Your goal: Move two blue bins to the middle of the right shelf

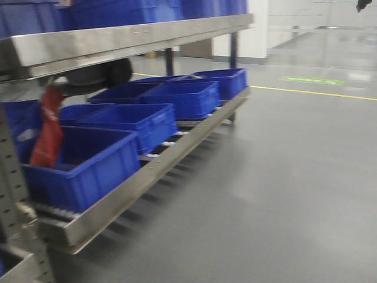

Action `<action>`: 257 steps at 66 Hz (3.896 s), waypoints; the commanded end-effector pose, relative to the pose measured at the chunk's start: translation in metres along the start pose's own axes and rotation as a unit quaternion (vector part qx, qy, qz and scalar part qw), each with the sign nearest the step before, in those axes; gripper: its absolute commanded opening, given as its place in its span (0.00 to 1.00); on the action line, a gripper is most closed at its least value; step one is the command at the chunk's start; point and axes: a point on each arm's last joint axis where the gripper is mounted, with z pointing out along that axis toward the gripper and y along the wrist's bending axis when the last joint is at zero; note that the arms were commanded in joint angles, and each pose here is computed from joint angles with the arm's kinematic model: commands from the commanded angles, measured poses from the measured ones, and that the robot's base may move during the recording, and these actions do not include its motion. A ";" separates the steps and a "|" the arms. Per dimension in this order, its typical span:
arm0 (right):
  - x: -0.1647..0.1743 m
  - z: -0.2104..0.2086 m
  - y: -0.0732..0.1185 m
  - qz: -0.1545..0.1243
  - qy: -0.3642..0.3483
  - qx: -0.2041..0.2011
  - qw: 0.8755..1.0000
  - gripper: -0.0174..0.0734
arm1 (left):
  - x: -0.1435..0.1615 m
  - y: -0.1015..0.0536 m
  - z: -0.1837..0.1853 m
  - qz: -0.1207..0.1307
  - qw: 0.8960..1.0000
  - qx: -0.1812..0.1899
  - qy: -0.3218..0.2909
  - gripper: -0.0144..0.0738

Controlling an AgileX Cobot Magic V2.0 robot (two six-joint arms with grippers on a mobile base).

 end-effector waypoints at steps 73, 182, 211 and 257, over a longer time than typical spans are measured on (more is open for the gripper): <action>-0.006 -0.010 0.013 0.003 -0.030 -0.047 0.998 0.02 | -0.010 -0.009 -0.006 -0.033 0.998 0.035 -0.041 0.04; -0.006 -0.010 0.013 0.003 -0.030 -0.047 0.998 0.02 | -0.010 -0.009 -0.006 -0.033 0.998 0.035 -0.041 0.04; -0.006 -0.010 0.013 0.003 -0.030 -0.047 0.998 0.02 | -0.010 -0.009 -0.006 -0.033 0.998 0.035 -0.041 0.04; -0.006 -0.010 0.013 0.003 -0.030 -0.047 0.998 0.02 | -0.010 -0.009 -0.005 -0.033 0.998 0.035 -0.040 0.04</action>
